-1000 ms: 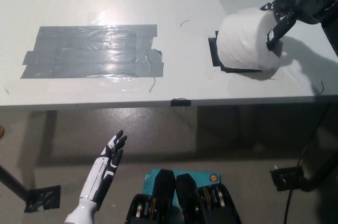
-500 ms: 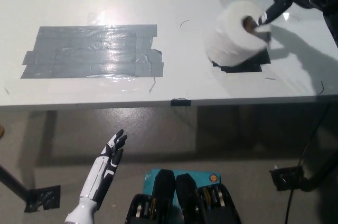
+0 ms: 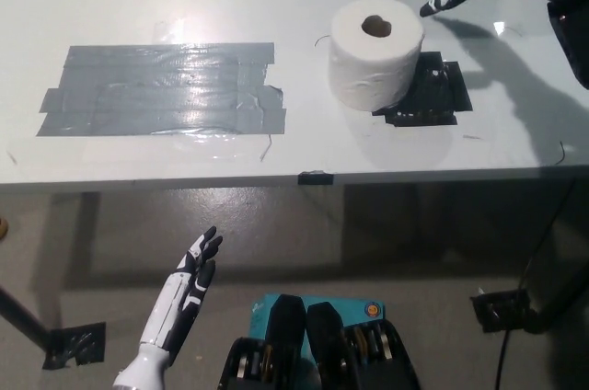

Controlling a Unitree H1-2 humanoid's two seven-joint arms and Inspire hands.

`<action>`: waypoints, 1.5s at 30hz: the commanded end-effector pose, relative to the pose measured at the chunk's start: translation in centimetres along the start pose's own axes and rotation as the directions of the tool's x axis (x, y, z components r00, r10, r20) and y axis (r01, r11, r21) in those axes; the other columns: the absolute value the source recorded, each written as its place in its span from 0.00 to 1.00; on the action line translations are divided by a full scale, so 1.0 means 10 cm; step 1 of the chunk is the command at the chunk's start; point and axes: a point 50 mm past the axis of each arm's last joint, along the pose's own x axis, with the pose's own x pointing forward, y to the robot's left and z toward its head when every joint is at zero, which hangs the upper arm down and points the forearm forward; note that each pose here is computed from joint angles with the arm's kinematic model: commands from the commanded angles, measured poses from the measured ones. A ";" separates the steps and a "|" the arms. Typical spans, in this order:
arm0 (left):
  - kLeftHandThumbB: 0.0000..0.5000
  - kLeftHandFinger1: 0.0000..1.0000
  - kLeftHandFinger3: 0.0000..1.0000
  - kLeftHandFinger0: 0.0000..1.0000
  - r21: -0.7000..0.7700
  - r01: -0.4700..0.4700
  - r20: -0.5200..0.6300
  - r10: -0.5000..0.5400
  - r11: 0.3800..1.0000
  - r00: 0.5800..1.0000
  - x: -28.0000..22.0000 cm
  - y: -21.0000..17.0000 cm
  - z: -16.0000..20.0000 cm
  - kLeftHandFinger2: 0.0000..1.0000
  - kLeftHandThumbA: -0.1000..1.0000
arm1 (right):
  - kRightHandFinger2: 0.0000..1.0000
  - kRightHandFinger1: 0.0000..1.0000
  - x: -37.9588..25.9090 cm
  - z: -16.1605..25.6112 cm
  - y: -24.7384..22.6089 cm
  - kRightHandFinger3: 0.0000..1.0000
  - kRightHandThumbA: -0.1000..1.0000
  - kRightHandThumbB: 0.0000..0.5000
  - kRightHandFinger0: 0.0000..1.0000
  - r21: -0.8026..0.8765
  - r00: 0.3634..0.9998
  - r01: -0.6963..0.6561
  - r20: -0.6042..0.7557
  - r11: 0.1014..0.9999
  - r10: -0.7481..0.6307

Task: A person hands over a roll of toilet paper to the robot , and the robot inserts its right thumb into the hole in the centre to grab the roll, and then places it on the balck area on the desk.

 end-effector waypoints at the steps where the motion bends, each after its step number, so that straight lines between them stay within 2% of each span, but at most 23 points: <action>1: 0.39 1.00 1.00 1.00 0.028 0.008 0.041 -0.010 1.000 0.999 0.07 0.05 0.11 1.00 1.00 | 1.00 1.00 -0.20 0.41 -0.58 1.00 1.00 0.92 1.00 -0.013 0.974 0.164 0.158 0.986 -0.160; 3: 0.40 1.00 1.00 1.00 0.026 0.004 0.051 -0.005 1.000 0.999 0.12 0.06 0.14 1.00 1.00 | 1.00 1.00 -0.30 0.44 -0.71 1.00 1.00 0.92 1.00 0.008 0.964 0.191 0.185 0.982 -0.189; 4: 0.42 1.00 1.00 1.00 0.023 0.003 0.054 -0.004 1.000 0.999 0.14 0.07 0.14 1.00 1.00 | 1.00 1.00 -0.37 0.45 -0.76 1.00 1.00 0.96 1.00 0.032 0.958 0.201 0.203 0.979 -0.203; 5: 0.44 1.00 1.00 1.00 0.018 -0.004 0.065 0.002 1.000 0.998 0.22 0.09 0.16 1.00 1.00 | 1.00 1.00 -0.53 0.51 -0.88 1.00 1.00 0.97 1.00 0.081 0.935 0.224 0.264 0.971 -0.238; 8: 0.40 1.00 1.00 1.00 0.002 -0.007 0.084 0.007 1.000 0.996 0.30 0.14 0.20 1.00 1.00 | 1.00 1.00 -0.85 0.60 -0.96 1.00 1.00 0.99 1.00 0.132 0.892 0.248 0.355 0.960 -0.280; 9: 0.39 1.00 1.00 1.00 0.004 -0.006 0.089 0.006 1.000 0.996 0.31 0.15 0.20 1.00 1.00 | 1.00 1.00 -0.95 0.60 -0.95 1.00 1.00 0.90 1.00 0.142 0.879 0.254 0.380 0.957 -0.289; 11: 0.34 1.00 1.00 1.00 0.001 -0.006 0.103 0.006 1.000 0.995 0.35 0.15 0.21 1.00 1.00 | 1.00 1.00 -1.25 0.59 -0.89 1.00 1.00 0.94 1.00 0.174 0.830 0.271 0.455 0.947 -0.322; 15: 0.32 1.00 1.00 1.00 0.000 -0.011 0.109 0.011 1.000 0.994 0.36 0.14 0.20 1.00 1.00 | 1.00 1.00 -1.89 0.47 -0.47 1.00 1.00 0.88 1.00 0.254 0.700 0.295 0.598 0.921 -0.389; 17: 0.30 1.00 1.00 1.00 0.000 -0.018 0.101 0.018 1.000 0.995 0.34 0.12 0.18 1.00 1.00 | 1.00 1.00 -2.20 0.36 -0.13 1.00 1.00 0.94 1.00 0.337 0.644 0.268 0.634 0.903 -0.428; 18: 0.31 1.00 1.00 1.00 -0.001 -0.019 0.097 0.019 1.000 0.995 0.33 0.11 0.18 1.00 1.00 | 1.00 1.00 -2.27 0.31 -0.04 1.00 1.00 0.90 1.00 0.348 0.629 0.265 0.644 0.899 -0.435; 20: 0.29 1.00 1.00 1.00 -0.006 -0.022 0.087 0.023 1.000 0.996 0.29 0.09 0.15 1.00 1.00 | 1.00 1.00 -2.48 0.20 0.25 1.00 1.00 0.93 1.00 0.408 0.592 0.248 0.654 0.879 -0.471; 22: 0.29 1.00 1.00 1.00 -0.012 -0.023 0.076 0.024 1.000 0.997 0.25 0.07 0.12 1.00 1.00 | 1.00 1.00 -2.69 0.08 0.56 1.00 1.00 0.82 1.00 0.447 0.573 0.239 0.652 0.862 -0.497; 23: 0.29 1.00 1.00 1.00 -0.017 -0.024 0.068 0.025 1.000 0.997 0.23 0.05 0.11 1.00 1.00 | 1.00 1.00 -2.77 0.02 0.70 1.00 1.00 0.77 1.00 0.466 0.573 0.227 0.646 0.855 -0.505; 27: 0.30 1.00 1.00 1.00 -0.024 -0.025 0.045 0.026 0.999 0.999 0.16 0.01 0.05 1.00 1.00 | 1.00 1.00 -2.99 -0.15 1.09 1.00 1.00 0.72 1.00 0.480 0.580 0.235 0.629 0.845 -0.518; 29: 0.29 1.00 1.00 1.00 -0.030 -0.024 0.024 0.025 0.999 0.999 0.06 -0.04 -0.01 1.00 1.00 | 1.00 1.00 -3.08 -0.26 1.37 1.00 1.00 0.65 1.00 0.490 0.598 0.223 0.614 0.842 -0.516; 31: 0.28 1.00 1.00 1.00 -0.038 -0.025 0.015 0.026 0.999 1.000 0.01 -0.06 -0.05 1.00 1.00 | 1.00 1.00 -3.12 -0.33 1.52 1.00 1.00 0.65 1.00 0.508 0.614 0.208 0.598 0.836 -0.516; 33: 0.28 1.00 1.00 1.00 -0.048 -0.026 0.005 0.026 0.999 1.000 -0.05 -0.08 -0.09 1.00 1.00 | 1.00 1.00 -3.11 -0.44 1.75 1.00 1.00 0.68 1.00 0.551 0.654 0.175 0.555 0.816 -0.514; 35: 0.31 1.00 1.00 1.00 -0.049 -0.024 -0.013 0.024 0.998 1.000 -0.11 -0.10 -0.12 1.00 1.00 | 1.00 1.00 -3.11 -0.52 1.91 1.00 1.00 0.67 1.00 0.580 0.690 0.147 0.520 0.801 -0.504; 37: 0.33 1.00 1.00 1.00 -0.049 -0.024 -0.029 0.023 0.999 0.999 -0.16 -0.11 -0.15 1.00 1.00 | 1.00 1.00 -3.08 -0.62 2.11 1.00 1.00 0.59 1.00 0.622 0.725 0.120 0.477 0.774 -0.496; 41: 0.29 1.00 1.00 1.00 -0.050 -0.023 -0.038 0.021 0.999 0.999 -0.21 -0.12 -0.17 1.00 1.00 | 1.00 1.00 -3.01 -0.78 2.44 1.00 1.00 0.53 1.00 0.671 0.777 0.082 0.421 0.737 -0.468; 45: 0.33 1.00 1.00 1.00 -0.060 -0.021 -0.050 0.018 0.998 0.999 -0.27 -0.13 -0.21 1.00 1.00 | 1.00 1.00 -2.92 -0.96 2.73 1.00 1.00 0.55 1.00 0.692 0.837 0.095 0.333 0.715 -0.434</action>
